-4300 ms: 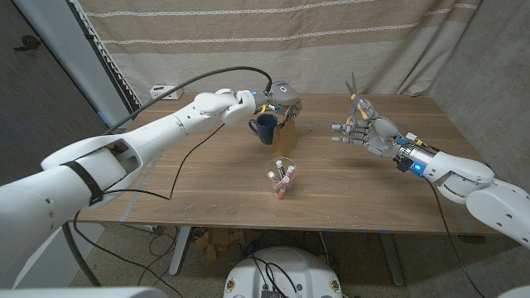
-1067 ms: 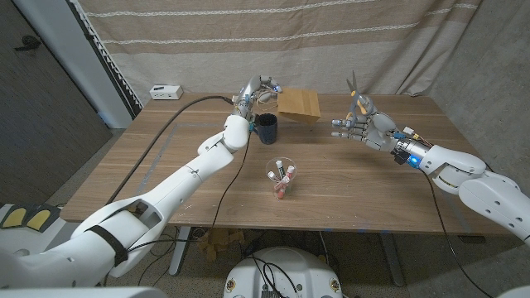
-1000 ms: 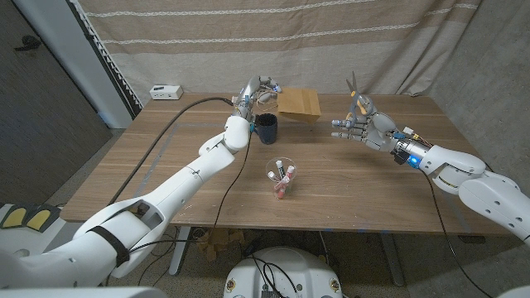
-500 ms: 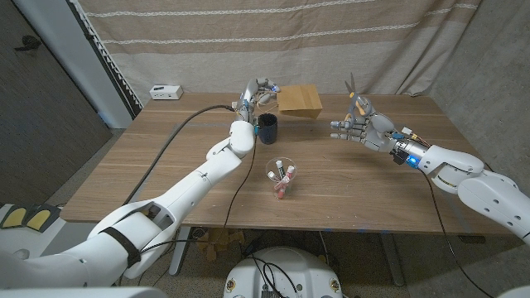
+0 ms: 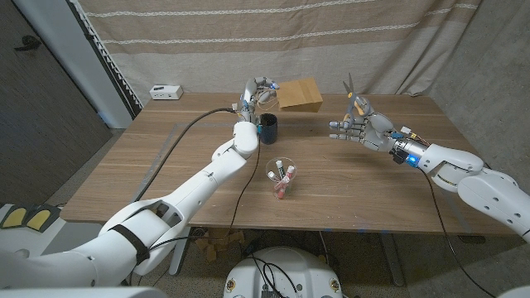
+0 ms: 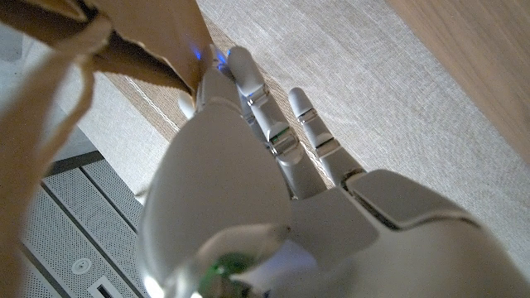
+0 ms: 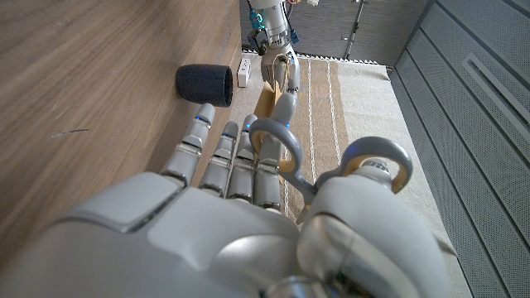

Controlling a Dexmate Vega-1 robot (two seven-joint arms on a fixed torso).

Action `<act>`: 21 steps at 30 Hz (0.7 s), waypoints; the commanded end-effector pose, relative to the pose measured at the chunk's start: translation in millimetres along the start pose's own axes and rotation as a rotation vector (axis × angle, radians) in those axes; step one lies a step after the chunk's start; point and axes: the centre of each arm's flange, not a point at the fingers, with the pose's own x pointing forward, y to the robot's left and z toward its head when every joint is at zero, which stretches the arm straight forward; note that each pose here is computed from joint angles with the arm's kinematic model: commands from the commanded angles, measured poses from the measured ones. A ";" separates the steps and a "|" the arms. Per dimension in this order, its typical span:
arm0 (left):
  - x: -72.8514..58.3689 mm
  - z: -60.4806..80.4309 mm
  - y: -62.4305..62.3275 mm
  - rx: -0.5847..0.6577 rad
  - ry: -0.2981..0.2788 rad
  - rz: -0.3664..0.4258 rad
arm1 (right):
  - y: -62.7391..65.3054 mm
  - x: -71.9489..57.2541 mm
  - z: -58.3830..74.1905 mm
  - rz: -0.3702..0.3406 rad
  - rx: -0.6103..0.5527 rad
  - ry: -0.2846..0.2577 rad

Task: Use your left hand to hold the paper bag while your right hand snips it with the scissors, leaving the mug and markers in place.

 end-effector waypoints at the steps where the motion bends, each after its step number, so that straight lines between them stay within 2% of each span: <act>1: 6.7 0.5 -7.8 -0.048 0.000 0.046 | 2.5 1.0 5.6 0.026 -0.014 0.015; 21: 18.9 5.0 -20.1 -0.111 -0.003 0.072 | 9.7 12.4 15.5 0.089 -0.027 0.044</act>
